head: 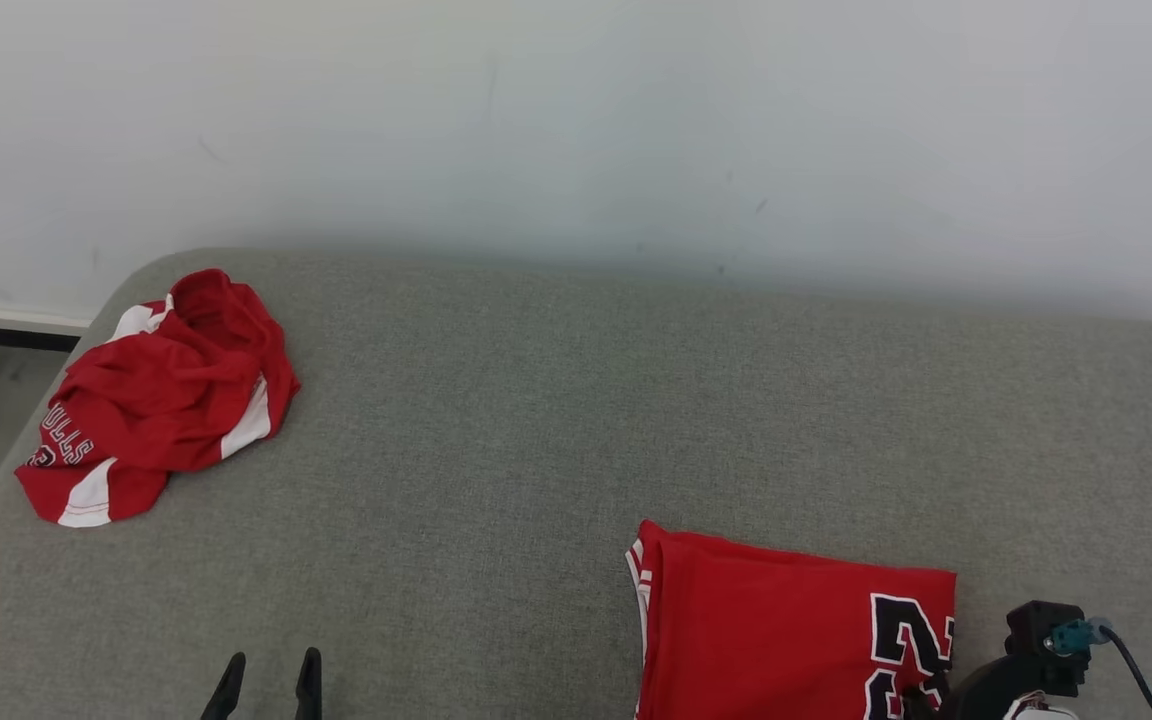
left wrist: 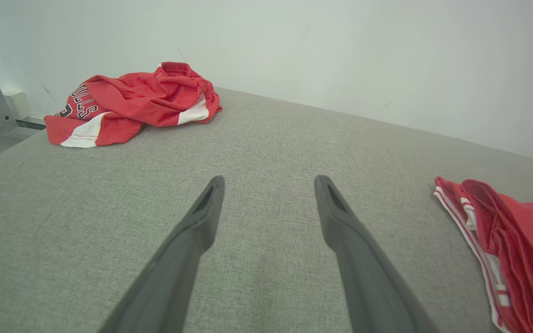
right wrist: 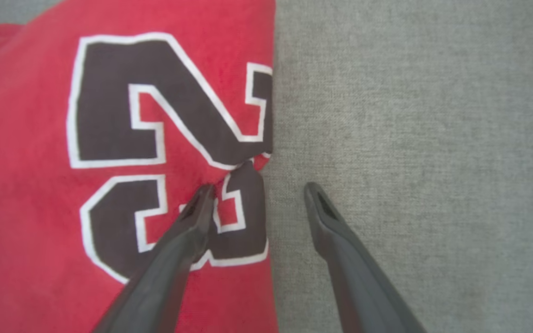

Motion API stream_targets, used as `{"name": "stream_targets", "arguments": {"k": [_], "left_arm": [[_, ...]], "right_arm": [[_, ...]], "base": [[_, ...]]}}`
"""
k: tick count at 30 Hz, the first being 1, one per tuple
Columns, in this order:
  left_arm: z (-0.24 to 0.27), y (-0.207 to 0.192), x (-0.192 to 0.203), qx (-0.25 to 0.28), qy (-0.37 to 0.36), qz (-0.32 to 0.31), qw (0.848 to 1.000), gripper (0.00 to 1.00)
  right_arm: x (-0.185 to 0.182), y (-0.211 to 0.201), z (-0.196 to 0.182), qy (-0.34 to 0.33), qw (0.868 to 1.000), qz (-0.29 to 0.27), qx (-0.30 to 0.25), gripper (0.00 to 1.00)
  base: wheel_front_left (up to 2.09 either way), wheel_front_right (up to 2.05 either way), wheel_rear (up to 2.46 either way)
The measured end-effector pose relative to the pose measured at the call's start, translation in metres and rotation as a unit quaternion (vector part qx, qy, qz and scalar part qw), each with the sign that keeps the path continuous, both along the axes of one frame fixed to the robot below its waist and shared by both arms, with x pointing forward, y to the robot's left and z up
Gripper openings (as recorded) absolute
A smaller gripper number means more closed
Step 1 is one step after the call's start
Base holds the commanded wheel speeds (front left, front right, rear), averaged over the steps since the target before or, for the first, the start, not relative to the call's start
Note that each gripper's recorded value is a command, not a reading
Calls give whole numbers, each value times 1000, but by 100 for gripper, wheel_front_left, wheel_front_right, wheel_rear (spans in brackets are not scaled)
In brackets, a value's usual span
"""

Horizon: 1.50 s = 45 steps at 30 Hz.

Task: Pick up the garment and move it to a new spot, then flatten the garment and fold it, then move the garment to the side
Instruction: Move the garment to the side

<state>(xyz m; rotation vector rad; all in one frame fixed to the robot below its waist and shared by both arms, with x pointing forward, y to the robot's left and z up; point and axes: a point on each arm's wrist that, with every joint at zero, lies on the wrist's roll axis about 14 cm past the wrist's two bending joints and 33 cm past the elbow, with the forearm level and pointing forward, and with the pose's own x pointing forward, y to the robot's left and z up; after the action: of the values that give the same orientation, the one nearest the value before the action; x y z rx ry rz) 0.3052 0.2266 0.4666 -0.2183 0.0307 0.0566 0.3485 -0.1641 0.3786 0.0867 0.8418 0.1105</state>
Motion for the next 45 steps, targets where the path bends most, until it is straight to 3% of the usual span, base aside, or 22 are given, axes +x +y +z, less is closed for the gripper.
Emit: {"name": "stream_targets", "arguments": {"k": [3, 4, 5, 6, 14, 25, 33, 42, 45], "left_arm": [[-1, 2, 0, 1, 2, 2, 1000, 100], [-1, 3, 0, 1, 3, 4, 1000, 100], [-1, 3, 0, 1, 3, 4, 1000, 100], [-2, 3, -1, 1, 4, 5, 1000, 100], [6, -2, 8, -4, -9, -1, 1000, 100], [33, -40, 62, 5, -51, -66, 997, 100], [31, -87, 107, 12, -61, -141, 988, 100], [-8, -127, 143, 13, -33, -217, 976, 100], [-22, -133, 151, 10, -23, -230, 973, 100]], "right_arm": [[2, 8, -8, 17, 1000, 13, -1, 100], [3, 11, -9, 23, 1000, 20, -1, 70], [3, 11, -9, 23, 1000, 20, -1, 8], [4, 14, -10, 25, 999, 26, -3, 0], [17, 9, 4, -14, 998, 34, -42, 0], [96, -36, 69, -132, 982, 14, -135, 0], [125, -128, 74, -120, 967, -43, -221, 0], [130, -251, 91, -139, 922, -124, -340, 0], [132, -266, 85, -139, 915, -134, -353, 0]], "base": [[0, 0, 0], [0, 0, 0], [0, 0, 0], [0, 0, 0], [0, 0, 0], [0, 0, 0], [0, 0, 0], [0, 0, 0], [0, 0, 0]]}}
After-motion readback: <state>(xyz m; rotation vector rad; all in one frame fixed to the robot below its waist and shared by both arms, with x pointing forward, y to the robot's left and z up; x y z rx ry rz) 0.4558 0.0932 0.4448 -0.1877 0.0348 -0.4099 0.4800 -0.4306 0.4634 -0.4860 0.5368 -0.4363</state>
